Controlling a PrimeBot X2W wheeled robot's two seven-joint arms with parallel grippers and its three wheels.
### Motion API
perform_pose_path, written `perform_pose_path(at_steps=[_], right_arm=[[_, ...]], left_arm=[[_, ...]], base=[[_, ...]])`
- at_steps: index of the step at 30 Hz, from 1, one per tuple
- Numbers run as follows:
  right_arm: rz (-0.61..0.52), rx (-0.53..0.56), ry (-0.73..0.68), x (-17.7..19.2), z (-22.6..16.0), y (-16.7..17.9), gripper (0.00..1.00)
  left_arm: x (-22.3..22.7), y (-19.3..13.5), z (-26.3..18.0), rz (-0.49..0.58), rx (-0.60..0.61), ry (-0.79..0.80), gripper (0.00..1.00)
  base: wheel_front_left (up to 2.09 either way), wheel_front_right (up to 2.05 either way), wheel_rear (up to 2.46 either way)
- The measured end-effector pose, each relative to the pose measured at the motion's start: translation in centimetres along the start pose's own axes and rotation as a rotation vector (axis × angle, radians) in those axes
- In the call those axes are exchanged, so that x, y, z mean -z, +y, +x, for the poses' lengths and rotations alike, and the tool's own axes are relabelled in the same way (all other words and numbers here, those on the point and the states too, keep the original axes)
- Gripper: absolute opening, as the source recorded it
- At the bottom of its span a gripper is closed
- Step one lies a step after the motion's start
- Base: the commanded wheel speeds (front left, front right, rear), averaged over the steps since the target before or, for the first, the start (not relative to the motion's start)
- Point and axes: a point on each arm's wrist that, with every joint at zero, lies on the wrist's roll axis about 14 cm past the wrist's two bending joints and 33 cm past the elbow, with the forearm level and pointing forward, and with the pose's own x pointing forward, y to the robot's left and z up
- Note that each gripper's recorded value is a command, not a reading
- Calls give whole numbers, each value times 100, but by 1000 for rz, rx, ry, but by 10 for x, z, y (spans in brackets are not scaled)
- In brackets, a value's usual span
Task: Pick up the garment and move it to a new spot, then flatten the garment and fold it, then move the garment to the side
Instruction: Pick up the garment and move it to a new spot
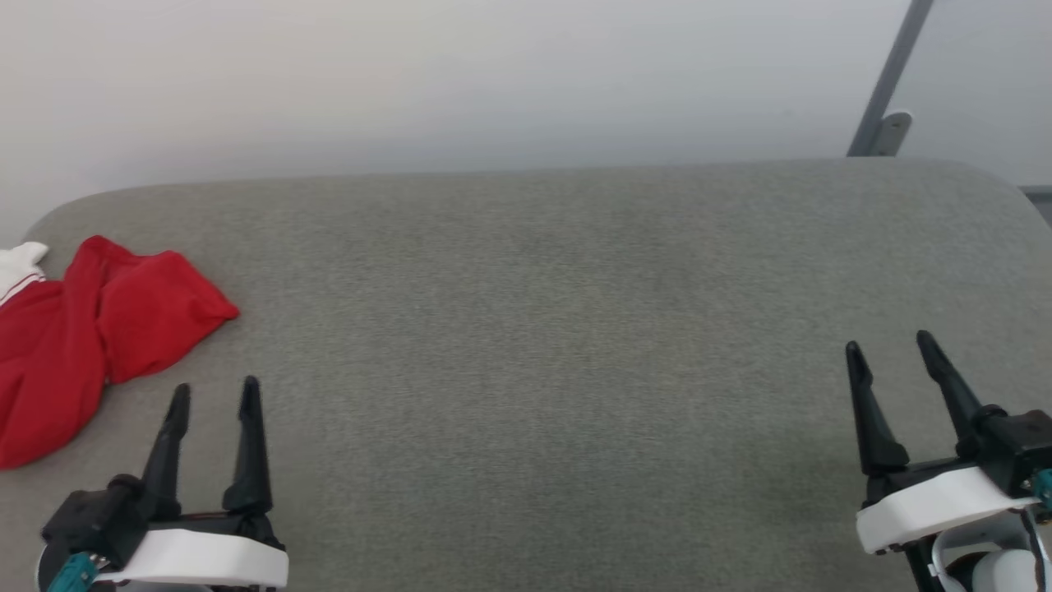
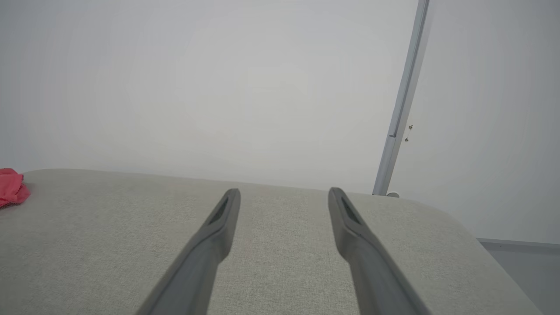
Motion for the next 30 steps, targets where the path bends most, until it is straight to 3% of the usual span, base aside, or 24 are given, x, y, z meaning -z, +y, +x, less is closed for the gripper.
perform_pose_path(at_steps=[8,18,24,30], right_arm=[[15,-136,-4,-2,16,43,100],[58,-412,-16,-10,44,138,100],[65,-520,-21,-12,52,176,100],[73,-564,-17,-10,55,193,100]], left_arm=[[-12,42,-21,5,-146,-23,100],[-40,110,-78,50,-382,-68,100],[-49,131,-105,50,-478,-85,100],[-51,140,-117,38,-533,-96,100]], base=[[0,0,0],[0,0,0],[0,0,0],[0,0,0]])
